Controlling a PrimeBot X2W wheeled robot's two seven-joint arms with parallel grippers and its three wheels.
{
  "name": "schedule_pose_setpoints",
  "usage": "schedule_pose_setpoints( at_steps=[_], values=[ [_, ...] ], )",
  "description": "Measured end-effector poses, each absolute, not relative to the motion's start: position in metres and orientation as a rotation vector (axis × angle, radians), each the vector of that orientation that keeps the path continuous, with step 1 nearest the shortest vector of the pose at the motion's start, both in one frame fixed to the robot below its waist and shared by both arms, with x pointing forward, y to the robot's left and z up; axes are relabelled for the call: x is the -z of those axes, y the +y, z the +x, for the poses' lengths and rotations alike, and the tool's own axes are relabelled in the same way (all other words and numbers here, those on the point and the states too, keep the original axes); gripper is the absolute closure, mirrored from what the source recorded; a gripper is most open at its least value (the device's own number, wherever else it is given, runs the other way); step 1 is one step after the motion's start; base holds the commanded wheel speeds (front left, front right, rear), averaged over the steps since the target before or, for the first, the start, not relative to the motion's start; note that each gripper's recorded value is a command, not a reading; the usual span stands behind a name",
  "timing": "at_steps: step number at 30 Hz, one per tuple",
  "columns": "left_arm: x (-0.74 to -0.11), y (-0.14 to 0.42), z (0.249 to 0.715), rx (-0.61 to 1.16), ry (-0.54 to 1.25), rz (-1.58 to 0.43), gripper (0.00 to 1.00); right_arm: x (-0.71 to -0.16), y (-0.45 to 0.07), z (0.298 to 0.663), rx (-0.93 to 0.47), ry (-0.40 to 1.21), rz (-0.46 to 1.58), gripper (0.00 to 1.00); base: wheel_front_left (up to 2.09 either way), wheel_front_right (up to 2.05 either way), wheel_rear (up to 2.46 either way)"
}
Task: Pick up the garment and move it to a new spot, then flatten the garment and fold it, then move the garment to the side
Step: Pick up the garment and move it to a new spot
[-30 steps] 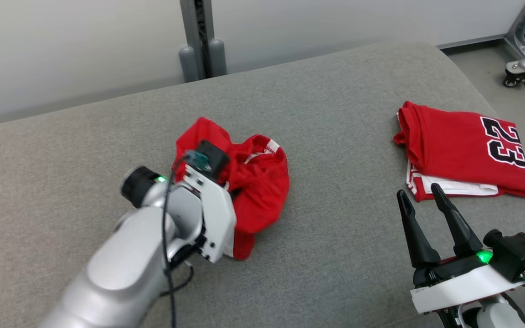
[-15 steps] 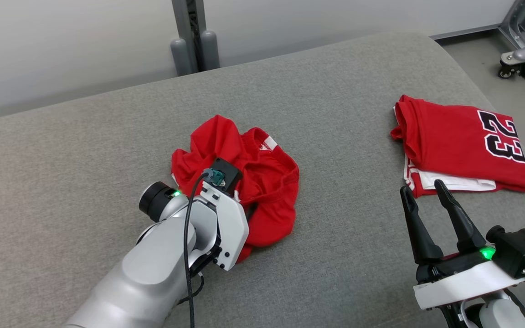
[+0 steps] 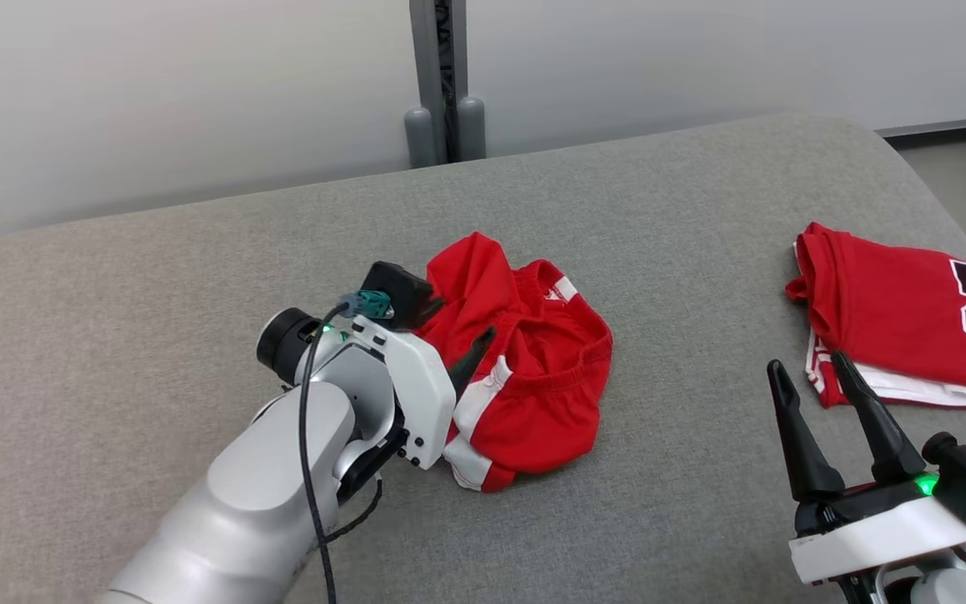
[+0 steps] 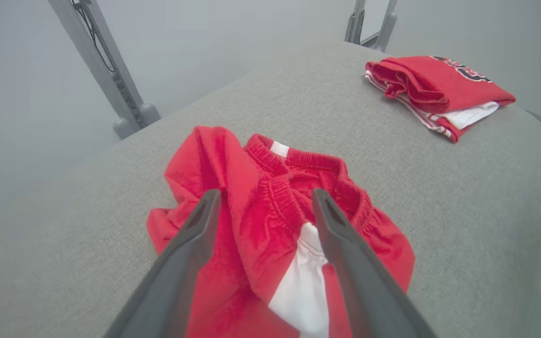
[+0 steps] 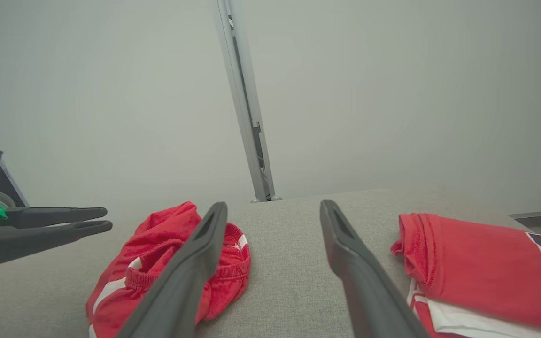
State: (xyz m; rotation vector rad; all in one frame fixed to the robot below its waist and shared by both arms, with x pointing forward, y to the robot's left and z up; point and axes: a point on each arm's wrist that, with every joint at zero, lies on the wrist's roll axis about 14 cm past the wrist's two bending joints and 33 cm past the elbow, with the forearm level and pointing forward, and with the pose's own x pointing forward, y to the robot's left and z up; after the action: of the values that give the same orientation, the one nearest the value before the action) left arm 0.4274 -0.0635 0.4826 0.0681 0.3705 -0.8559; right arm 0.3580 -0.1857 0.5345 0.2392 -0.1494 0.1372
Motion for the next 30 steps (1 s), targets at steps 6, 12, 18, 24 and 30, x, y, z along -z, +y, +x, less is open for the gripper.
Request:
schedule_pose_setpoints(
  at_steps=[6,12,18,24,30],
  values=[
    [-0.513,-0.024,0.44,0.719,0.242,-0.033,0.0,-0.537,-0.177,0.358,-0.169,-0.156,0.239,0.0,0.0,0.0,0.0],
    [-0.52,0.024,0.438,0.553,0.166,-0.139,0.0,-0.536,-0.172,0.357,-0.186,-0.152,0.238,0.0,0.0,0.0,0.0],
    [-0.519,0.063,0.428,0.422,0.115,-0.187,0.0,-0.533,-0.171,0.358,-0.19,-0.141,0.243,0.0,0.0,0.0,0.0],
    [-0.524,0.099,0.415,0.306,0.023,-0.185,0.0,-0.527,-0.167,0.361,-0.191,-0.126,0.258,0.0,0.0,0.0,0.0],
    [-0.514,0.12,0.401,0.203,0.015,-0.21,0.0,-0.527,-0.17,0.36,-0.174,-0.128,0.269,0.0,0.0,0.0,0.0]
  ],
)
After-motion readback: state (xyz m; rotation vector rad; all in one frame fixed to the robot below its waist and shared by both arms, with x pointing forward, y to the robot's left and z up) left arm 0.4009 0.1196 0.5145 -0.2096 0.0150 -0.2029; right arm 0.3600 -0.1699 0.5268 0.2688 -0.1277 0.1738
